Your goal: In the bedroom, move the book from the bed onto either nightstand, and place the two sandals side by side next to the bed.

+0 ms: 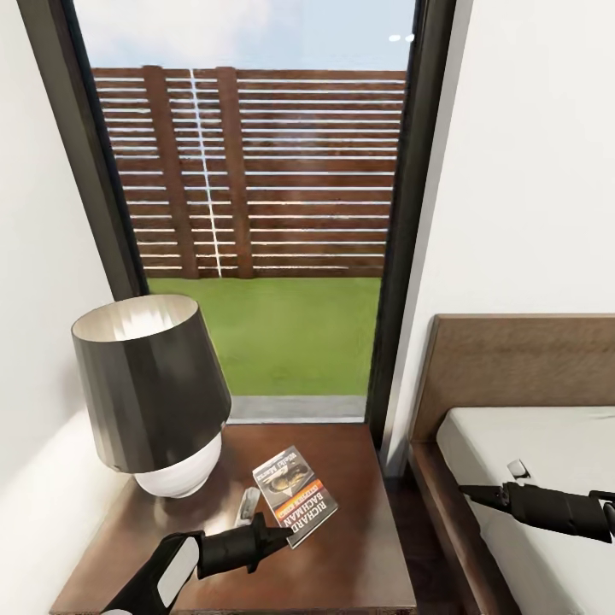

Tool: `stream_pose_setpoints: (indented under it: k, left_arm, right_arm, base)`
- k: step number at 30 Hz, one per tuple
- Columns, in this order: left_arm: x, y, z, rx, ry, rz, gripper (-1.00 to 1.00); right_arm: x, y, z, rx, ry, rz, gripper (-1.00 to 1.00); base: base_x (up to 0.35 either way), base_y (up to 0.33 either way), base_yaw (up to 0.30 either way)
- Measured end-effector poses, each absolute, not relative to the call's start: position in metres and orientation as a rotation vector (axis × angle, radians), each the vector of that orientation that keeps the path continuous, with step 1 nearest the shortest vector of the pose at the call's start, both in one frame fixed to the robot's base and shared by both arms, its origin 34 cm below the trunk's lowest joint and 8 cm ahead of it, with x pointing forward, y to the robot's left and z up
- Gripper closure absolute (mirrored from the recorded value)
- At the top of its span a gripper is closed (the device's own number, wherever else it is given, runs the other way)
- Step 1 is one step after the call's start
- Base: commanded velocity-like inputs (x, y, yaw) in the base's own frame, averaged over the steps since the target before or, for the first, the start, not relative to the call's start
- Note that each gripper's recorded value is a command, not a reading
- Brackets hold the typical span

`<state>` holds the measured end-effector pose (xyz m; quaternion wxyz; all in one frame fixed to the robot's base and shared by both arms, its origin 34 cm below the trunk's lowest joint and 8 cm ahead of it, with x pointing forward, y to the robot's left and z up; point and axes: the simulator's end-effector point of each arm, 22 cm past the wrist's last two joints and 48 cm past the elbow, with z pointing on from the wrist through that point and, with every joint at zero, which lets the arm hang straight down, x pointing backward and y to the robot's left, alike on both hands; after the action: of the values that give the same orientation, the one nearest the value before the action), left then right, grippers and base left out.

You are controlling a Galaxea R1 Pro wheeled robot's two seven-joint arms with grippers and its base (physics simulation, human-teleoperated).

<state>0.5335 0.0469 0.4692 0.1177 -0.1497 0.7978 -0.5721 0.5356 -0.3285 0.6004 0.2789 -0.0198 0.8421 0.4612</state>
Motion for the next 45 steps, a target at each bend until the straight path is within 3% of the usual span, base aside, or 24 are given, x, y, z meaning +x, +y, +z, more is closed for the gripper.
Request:
stream_pose_setpoints:
  k: [45]
  left_arm:
    - [0.523, 0.047, 0.429, -0.438, 2.335, -1.672, 1.0]
  right_arm:
    - [0.525, -0.328, 0.56, -0.054, 2.259, 1.237, -1.0]
  base:
    - [0.023, 0.0, 0.0]
